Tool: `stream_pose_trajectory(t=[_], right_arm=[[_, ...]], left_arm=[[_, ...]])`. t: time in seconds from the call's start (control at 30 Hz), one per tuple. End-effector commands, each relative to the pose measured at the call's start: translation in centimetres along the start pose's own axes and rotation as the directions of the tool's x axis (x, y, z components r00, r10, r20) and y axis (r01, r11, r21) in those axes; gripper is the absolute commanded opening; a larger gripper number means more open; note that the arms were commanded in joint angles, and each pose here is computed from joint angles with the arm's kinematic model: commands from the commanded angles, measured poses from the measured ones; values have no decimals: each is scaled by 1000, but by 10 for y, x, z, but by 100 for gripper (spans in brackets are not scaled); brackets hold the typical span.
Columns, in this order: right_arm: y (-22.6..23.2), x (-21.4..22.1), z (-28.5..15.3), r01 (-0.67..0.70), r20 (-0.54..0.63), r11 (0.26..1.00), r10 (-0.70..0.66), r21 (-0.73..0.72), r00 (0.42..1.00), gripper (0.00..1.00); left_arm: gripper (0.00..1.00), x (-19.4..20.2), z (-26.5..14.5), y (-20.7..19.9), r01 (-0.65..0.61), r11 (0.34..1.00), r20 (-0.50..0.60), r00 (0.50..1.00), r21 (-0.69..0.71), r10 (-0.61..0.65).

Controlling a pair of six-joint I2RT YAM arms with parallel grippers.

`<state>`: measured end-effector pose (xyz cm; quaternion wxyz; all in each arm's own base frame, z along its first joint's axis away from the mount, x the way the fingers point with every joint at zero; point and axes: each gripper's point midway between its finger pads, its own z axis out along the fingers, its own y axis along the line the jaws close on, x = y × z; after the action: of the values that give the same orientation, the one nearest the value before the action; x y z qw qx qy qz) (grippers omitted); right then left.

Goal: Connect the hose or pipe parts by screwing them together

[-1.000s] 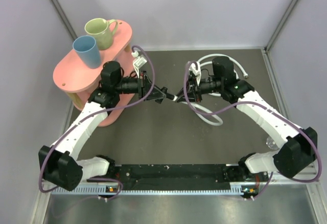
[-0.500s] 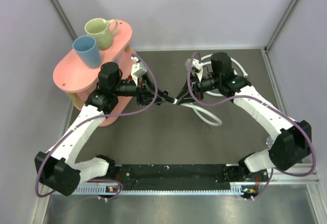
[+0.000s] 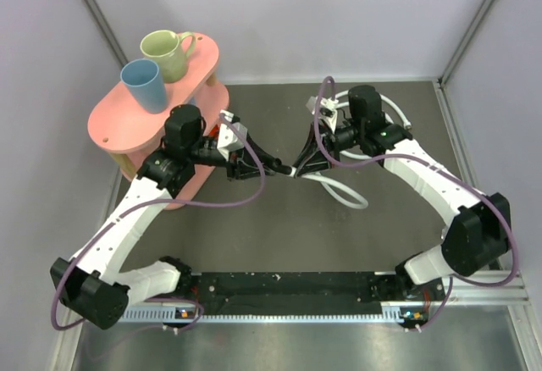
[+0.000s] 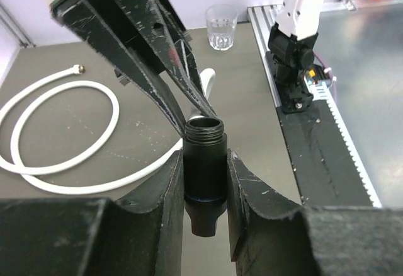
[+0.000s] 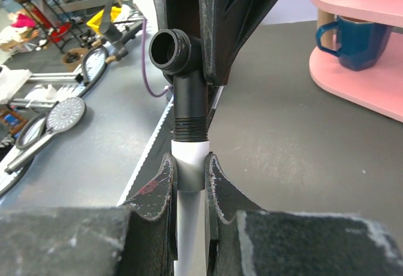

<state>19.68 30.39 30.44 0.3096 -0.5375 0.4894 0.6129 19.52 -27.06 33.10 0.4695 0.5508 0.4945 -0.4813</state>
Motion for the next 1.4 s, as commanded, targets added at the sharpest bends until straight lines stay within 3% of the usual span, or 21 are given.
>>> stream_pose_trajectory(t=[0.0, 0.23, 0.3, 0.63, 1.0, 1.17, 1.37], right_arm=[[15, -40, 18, 255, 45, 961, -251, -109, 967, 0], [13, -25, 19, 153, 31, 975, -150, -163, 988, 0], [9, -21, 20, 129, 27, 978, -126, -162, 992, 0], [-1, -11, 19, 54, 15, 987, -52, -151, 999, 0], [-30, 0, 10, -108, 7, 991, 109, -75, 994, 0], [-21, 1, 7, -155, -4, 979, 155, -132, 988, 0], [-20, 6, 8, -181, -5, 977, 181, -113, 983, 0]], left_arm=[[0, 34, 28, -8, -172, 976, -29, 984, 130, 177], [0, 44, 32, -4, -203, 958, -63, 974, 201, 220], [0, 54, 31, -6, -133, 963, -117, 980, 235, 164], [0, 80, 32, 6, -278, 923, -184, 925, 267, 332], [0, 76, 41, 21, -415, 887, -123, 888, 205, 443], [0, 72, 43, 35, -515, 848, -107, 843, 123, 528], [0, 66, 48, 32, -518, 843, -56, 846, 148, 530]])
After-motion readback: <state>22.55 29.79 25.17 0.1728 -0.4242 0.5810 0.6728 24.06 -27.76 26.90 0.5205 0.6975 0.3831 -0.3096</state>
